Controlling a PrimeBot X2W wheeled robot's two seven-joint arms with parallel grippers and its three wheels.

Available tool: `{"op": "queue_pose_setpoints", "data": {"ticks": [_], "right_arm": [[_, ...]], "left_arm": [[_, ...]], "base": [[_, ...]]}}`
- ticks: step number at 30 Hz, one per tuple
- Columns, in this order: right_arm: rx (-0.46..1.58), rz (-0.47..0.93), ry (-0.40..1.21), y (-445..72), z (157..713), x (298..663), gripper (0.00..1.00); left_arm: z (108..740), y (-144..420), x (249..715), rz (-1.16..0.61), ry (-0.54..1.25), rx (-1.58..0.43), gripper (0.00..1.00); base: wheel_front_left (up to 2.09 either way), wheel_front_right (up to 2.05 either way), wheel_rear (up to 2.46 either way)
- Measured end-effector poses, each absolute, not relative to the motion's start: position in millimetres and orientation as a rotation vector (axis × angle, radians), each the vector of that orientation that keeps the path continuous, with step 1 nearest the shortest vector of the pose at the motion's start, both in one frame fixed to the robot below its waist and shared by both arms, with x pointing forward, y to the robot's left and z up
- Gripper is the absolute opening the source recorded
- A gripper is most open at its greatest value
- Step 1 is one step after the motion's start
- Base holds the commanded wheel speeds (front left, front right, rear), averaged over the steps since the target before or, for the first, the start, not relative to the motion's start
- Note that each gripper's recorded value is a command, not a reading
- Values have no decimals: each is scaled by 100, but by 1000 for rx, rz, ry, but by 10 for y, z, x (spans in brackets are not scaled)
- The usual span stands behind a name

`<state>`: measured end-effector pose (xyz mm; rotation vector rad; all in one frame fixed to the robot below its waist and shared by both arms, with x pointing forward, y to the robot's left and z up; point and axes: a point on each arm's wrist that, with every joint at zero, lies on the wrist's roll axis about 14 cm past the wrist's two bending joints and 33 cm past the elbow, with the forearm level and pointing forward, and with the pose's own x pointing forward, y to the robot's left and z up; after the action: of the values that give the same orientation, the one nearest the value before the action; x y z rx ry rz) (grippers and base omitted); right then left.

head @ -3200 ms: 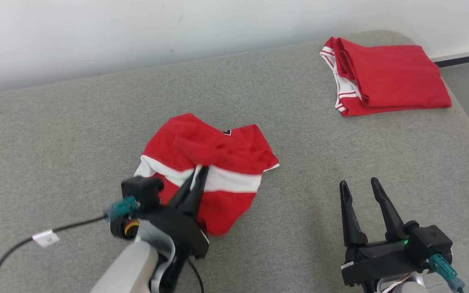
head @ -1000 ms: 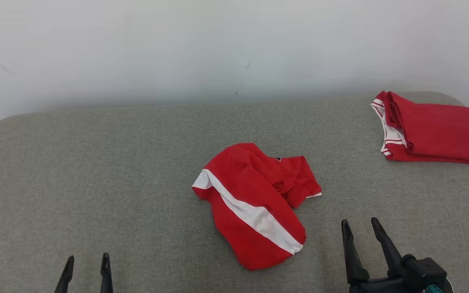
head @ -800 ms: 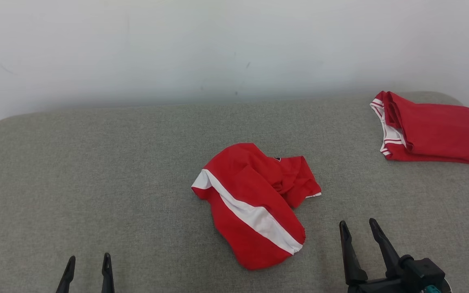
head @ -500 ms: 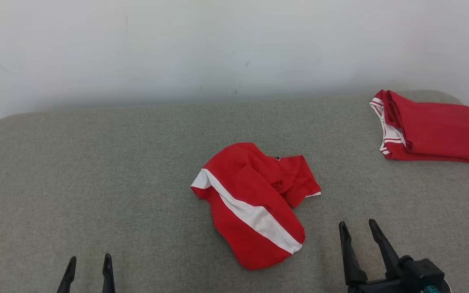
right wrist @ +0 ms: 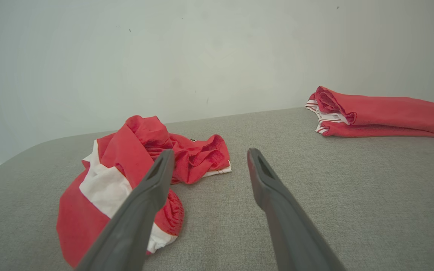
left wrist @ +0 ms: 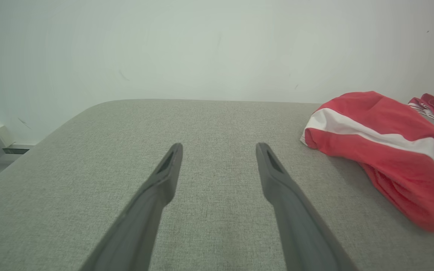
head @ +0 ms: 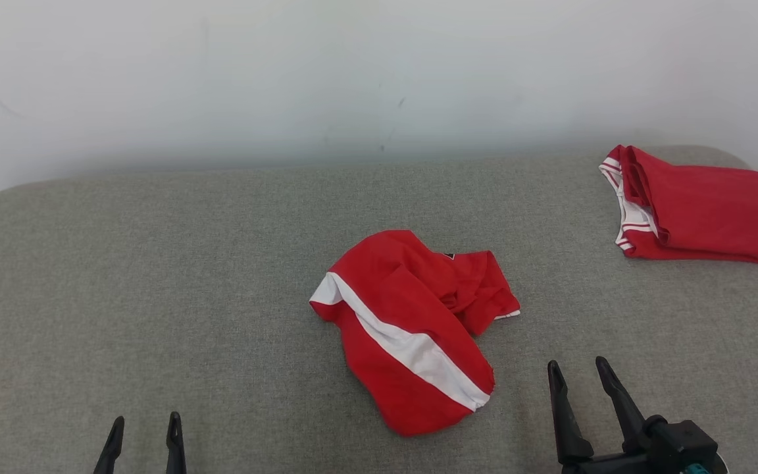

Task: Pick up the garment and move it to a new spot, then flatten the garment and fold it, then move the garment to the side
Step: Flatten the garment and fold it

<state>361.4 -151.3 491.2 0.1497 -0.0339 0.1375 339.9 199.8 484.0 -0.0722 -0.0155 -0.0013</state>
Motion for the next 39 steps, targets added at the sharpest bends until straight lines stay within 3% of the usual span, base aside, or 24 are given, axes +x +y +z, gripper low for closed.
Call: {"op": "queue_pose_setpoints", "data": {"ticks": [28, 39], "right_arm": [[152, 146, -15, -1480, 4854, 3628, 100], [129, 226, 110, -1212, 4484, 3659, 100]], "left_arm": [[4815, 2017, 3399, 5, -8, -76, 100], [4811, 2013, 3414, 7, -6, -80, 100]], "base": [[0, 0, 0], [0, 0, 0]]}}
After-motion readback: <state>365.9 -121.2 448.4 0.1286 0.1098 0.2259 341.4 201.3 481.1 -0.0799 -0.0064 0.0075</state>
